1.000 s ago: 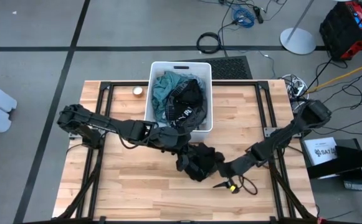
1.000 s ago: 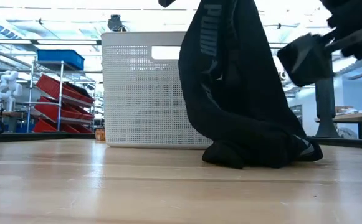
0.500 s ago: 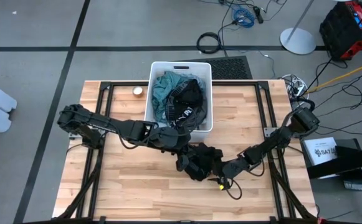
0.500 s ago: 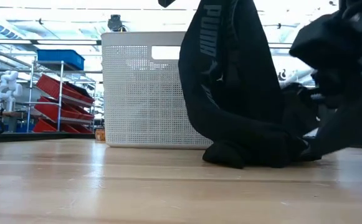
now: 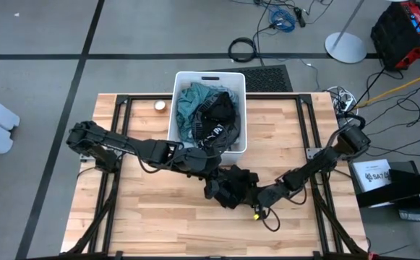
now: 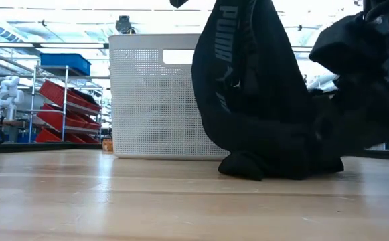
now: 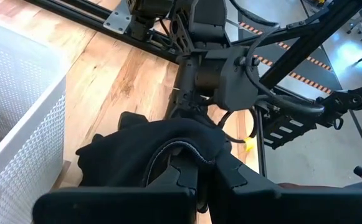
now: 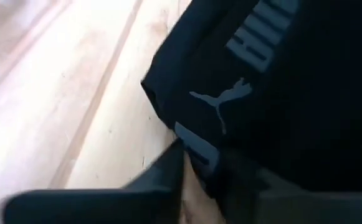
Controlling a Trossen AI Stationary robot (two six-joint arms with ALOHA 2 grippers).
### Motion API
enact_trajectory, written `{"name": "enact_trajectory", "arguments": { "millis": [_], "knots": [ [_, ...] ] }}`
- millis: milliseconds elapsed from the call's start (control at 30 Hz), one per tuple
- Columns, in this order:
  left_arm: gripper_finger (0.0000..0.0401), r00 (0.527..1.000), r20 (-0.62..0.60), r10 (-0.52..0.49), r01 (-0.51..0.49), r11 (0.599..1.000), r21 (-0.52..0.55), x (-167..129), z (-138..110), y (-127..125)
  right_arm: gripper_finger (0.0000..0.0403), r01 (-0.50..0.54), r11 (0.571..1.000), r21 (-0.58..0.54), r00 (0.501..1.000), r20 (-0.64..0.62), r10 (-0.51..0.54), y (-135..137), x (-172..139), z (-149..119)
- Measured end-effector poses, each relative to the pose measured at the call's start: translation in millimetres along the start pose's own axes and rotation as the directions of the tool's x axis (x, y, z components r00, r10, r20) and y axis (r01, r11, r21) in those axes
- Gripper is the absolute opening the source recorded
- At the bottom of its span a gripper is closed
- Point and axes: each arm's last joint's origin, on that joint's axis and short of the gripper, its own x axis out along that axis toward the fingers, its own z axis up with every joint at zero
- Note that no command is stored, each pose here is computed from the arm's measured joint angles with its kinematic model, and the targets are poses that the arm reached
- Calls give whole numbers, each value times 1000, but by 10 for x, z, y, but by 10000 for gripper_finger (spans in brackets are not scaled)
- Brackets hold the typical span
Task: Sort clothes
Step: Put the black boxer into the white laundry bin
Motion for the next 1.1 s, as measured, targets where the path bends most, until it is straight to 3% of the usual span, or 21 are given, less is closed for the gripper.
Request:
{"name": "enact_trajectory", "arguments": {
  "millis": [100,233,333,467,600,767,867,1100],
  "knots": [
    [13,1000,0,0,0,1000,0,0,0,0,15,-15,1000,-7,1000,27,15,-3,-58,62],
    [13,1000,-1,1,-1,1000,0,0,-1,1,7,-40,999,1,994,97,39,-2,-205,220],
    [13,1000,-2,1,-1,1000,0,0,-2,1,3,-129,991,-23,977,171,131,37,-372,407],
    [13,1000,-1,0,0,1000,0,-1,-1,0,2,-277,955,-104,915,274,295,136,-642,673],
    [13,1000,-1,0,0,1000,0,0,-1,0,1,-294,941,-167,865,371,337,210,-884,876],
    [13,1000,15,-9,9,1000,3,27,-8,-36,1,-89,993,-74,878,465,113,188,-1007,990],
    [13,1000,8,-18,18,1000,11,99,-61,-80,0,22,999,-36,882,472,-2,160,-1003,989],
    [13,998,-58,-11,13,999,32,316,-256,-146,0,103,995,-12,883,461,-86,142,-998,971]
  ]
}}
